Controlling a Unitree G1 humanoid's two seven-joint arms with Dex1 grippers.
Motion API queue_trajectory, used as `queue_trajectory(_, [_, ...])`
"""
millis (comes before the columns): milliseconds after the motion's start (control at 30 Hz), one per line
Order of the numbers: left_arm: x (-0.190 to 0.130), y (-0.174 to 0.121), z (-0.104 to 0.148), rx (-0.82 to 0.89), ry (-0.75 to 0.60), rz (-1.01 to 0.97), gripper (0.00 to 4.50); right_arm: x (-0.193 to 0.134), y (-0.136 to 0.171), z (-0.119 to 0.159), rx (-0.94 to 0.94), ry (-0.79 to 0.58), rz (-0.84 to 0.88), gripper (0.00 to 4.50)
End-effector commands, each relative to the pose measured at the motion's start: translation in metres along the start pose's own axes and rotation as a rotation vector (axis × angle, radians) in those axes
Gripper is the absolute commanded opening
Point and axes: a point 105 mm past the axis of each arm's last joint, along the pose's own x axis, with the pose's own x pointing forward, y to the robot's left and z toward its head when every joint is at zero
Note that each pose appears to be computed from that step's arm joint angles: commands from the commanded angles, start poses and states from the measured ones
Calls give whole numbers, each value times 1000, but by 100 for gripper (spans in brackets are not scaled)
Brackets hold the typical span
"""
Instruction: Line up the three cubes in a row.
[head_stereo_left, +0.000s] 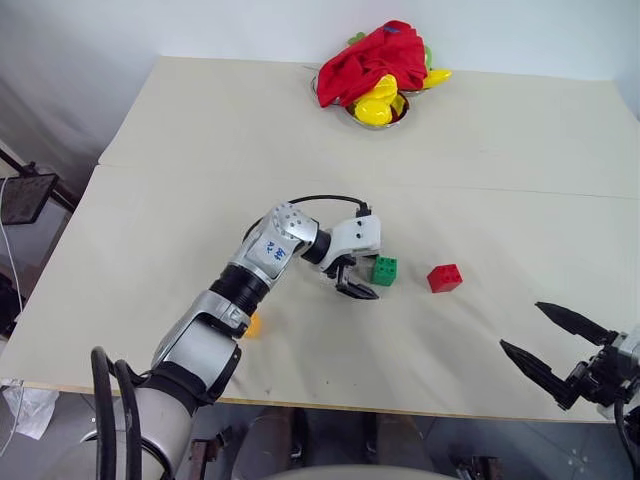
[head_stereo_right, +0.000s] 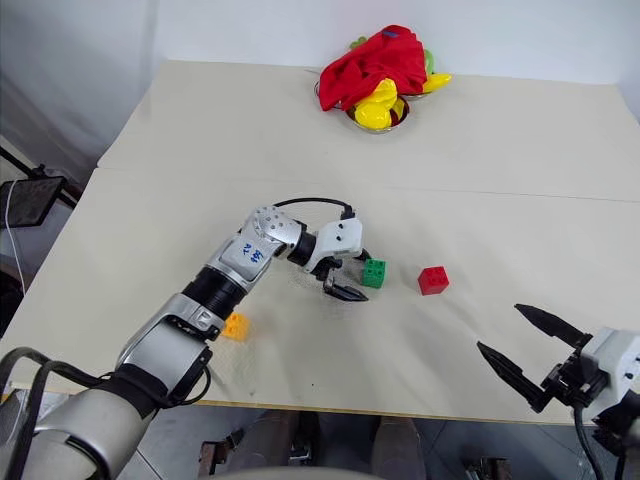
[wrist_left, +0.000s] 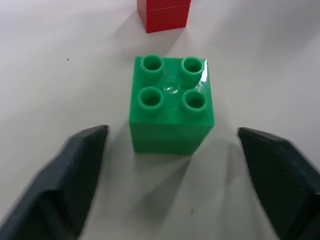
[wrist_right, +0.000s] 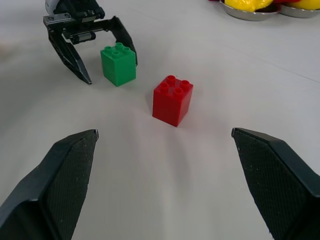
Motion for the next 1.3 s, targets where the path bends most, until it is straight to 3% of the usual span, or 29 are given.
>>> queue_trajectory(33, [-16,3,37,53,-124,15,445,2,-2,5,-17,-9,11,450])
queue_trajectory(200, [-74,1,73,39,-296,-20,445,12,-6,7,-21,-26,51,450])
queue_trajectory(300, [-113,-3,72,53,-381,-16,445,21,-5,13,-43,-59,94,450])
queue_trajectory(433, [-172,-8,48,79,-520,106,445,37,0,25,-43,-114,177,450])
queue_trajectory(500, [-192,-17,23,54,-504,180,445,46,5,31,-35,-139,235,450])
queue_trajectory(667, [-240,-53,-68,-54,-298,397,445,67,32,46,-17,-194,428,450])
queue_trajectory(800, [-279,-80,-112,-174,-240,602,445,77,52,50,-15,-216,561,450])
queue_trajectory(967, [-293,-130,-151,-284,-129,653,445,83,60,51,-54,-228,645,450])
queue_trajectory(1100, [-267,-152,-138,-277,-177,569,445,80,52,46,-78,-187,661,450])
queue_trajectory(1300, [-205,-155,-105,-211,-275,413,445,61,36,30,-70,-78,635,450])
